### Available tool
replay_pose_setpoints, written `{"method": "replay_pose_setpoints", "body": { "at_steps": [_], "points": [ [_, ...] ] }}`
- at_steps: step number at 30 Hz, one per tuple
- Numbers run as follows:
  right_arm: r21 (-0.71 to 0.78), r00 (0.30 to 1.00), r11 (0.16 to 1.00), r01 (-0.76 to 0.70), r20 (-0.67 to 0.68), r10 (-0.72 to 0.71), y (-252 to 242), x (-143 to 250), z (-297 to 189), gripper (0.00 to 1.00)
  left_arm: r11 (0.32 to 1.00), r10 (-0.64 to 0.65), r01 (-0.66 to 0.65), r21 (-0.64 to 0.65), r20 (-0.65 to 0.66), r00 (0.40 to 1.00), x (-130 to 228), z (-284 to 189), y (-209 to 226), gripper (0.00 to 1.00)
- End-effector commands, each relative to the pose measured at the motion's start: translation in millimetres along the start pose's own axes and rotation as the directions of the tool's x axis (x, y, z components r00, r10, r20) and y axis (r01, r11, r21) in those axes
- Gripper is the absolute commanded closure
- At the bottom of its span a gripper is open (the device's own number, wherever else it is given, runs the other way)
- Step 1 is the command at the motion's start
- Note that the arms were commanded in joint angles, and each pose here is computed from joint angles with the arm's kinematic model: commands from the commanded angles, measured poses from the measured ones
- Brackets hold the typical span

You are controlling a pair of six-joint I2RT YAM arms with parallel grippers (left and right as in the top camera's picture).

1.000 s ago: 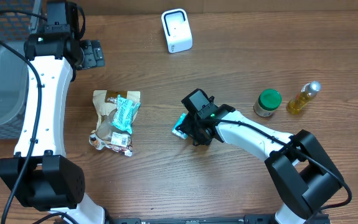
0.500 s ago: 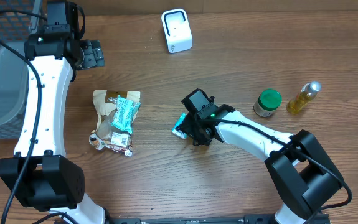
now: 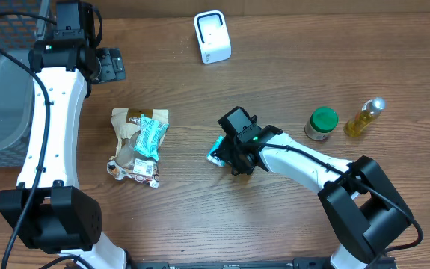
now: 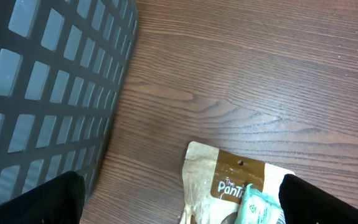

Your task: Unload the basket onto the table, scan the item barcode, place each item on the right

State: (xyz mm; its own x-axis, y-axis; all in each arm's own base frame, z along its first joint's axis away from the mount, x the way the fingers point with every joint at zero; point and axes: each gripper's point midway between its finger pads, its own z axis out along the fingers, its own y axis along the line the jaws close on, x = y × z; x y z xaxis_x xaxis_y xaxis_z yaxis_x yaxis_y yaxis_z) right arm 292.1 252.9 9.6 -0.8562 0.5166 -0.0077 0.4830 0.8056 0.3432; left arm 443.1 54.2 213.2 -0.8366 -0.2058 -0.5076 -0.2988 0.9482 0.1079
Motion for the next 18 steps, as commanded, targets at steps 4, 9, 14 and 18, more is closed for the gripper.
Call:
{"method": "replay_pose_setpoints", "body": {
  "at_steps": [4,9,14,18],
  "points": [
    [0.014,1.000,1.000,-0.025,0.011,0.025,-5.4,0.6,5.2,0.64,1.000,0.008,-0.008,0.000,0.035,0.999,-8.0,-10.9,1.2,0.00],
    [0.001,1.000,1.000,-0.023,0.015,0.023,-2.2,-0.8,5.8,0.75,1.000,0.008,-0.008,0.000,0.035,0.999,-8.0,-10.9,1.2,0.00],
    [0.001,1.000,1.000,-0.013,0.017,0.013,-2.4,-1.6,5.7,0.96,1.000,0.008,-0.008,0.000,0.035,0.999,-8.1,-10.9,1.2,0.00],
    [0.002,1.000,1.000,-0.013,0.016,0.013,-2.5,-1.5,5.7,0.96,1.000,0.008,-0.008,0.000,0.035,0.999,-8.0,-10.9,1.2,0.00]
  ]
}}
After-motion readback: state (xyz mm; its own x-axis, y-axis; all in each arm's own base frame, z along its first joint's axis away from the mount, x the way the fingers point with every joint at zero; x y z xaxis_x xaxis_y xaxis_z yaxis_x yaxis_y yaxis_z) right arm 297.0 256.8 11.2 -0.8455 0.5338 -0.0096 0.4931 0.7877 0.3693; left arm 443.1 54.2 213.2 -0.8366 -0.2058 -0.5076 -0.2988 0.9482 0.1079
